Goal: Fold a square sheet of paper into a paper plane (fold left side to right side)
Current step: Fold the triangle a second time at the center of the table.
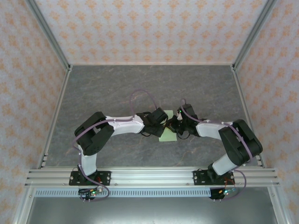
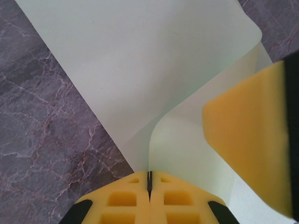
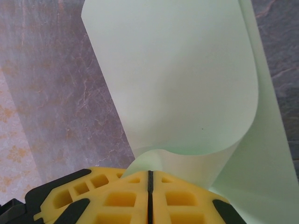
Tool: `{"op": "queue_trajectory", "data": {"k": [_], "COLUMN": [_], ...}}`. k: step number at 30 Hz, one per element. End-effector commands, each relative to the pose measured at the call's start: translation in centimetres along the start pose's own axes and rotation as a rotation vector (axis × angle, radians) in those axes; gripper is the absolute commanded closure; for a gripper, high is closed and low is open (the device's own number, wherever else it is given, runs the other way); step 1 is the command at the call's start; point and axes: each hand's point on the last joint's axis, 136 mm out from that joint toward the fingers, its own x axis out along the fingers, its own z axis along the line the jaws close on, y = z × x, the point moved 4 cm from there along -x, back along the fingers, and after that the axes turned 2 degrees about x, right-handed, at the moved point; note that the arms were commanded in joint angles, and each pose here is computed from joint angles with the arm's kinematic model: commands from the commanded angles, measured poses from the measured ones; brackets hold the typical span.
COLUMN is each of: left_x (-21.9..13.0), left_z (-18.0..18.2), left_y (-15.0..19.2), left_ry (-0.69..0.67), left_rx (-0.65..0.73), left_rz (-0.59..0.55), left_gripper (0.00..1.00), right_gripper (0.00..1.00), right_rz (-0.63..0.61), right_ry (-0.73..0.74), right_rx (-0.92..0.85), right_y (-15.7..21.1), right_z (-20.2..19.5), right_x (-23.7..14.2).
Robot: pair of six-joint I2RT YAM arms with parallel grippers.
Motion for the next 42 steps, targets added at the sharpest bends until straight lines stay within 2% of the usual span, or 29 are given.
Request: {"op": "queue_trajectory", "data": {"k": [1, 21, 23, 26, 31, 32, 35, 38, 42], "left_x": [1.0, 0.6, 0.4, -1.6, -4.7, -5.1, -5.7, -5.4, -4.8], "left_z": [0.3, 0.2, 0.3, 0.3, 0.3, 0.2, -1.0, -2.6, -3.9], "left_y": [0.5, 0.3, 0.4, -0.4, -0.7, -0.6, -0.5, -0.3, -0.4], "left_ry": [-0.013, -0.003, -0.009, -0.001, 0.025, 0.041, 0.148, 0.273, 0.366], "left_rx": [-0.001, -0.002, -0.004, -0.011, -0.027, -0.033, -0.063, -0.092, -0.118], "left_rz": [0.042, 0.031, 0.028, -0.021, -0.085, -0.092, -0.102, -0.084, -0.071], "left_gripper": [1.0, 1.0, 0.94, 0.89, 0.7, 0.67, 0.66, 0.68, 0.72], "right_gripper": [0.89, 0.89, 0.89, 0.89, 0.89, 0.89, 0.89, 0.89, 0.89], "right_rz": [-0.012, -0.007, -0.007, -0.003, -0.004, -0.004, -0.002, 0.001, 0.004], "right_ry": [0.011, 0.213, 0.224, 0.231, 0.227, 0.226, 0.219, 0.214, 0.213], "right_rx": [-0.029, -0.064, -0.062, -0.059, -0.059, -0.059, -0.06, -0.056, -0.057], "right_y": [-0.4, 0.2, 0.2, 0.4, 0.3, 0.3, 0.3, 0.3, 0.3], "right_z": [0.4, -3.1, -3.4, -3.7, -3.6, -3.6, -3.4, -3.4, -3.4], "right_x": [0.2, -0.3, -0.3, -0.2, -0.2, -0.2, -0.1, 0.0, 0.0]}}
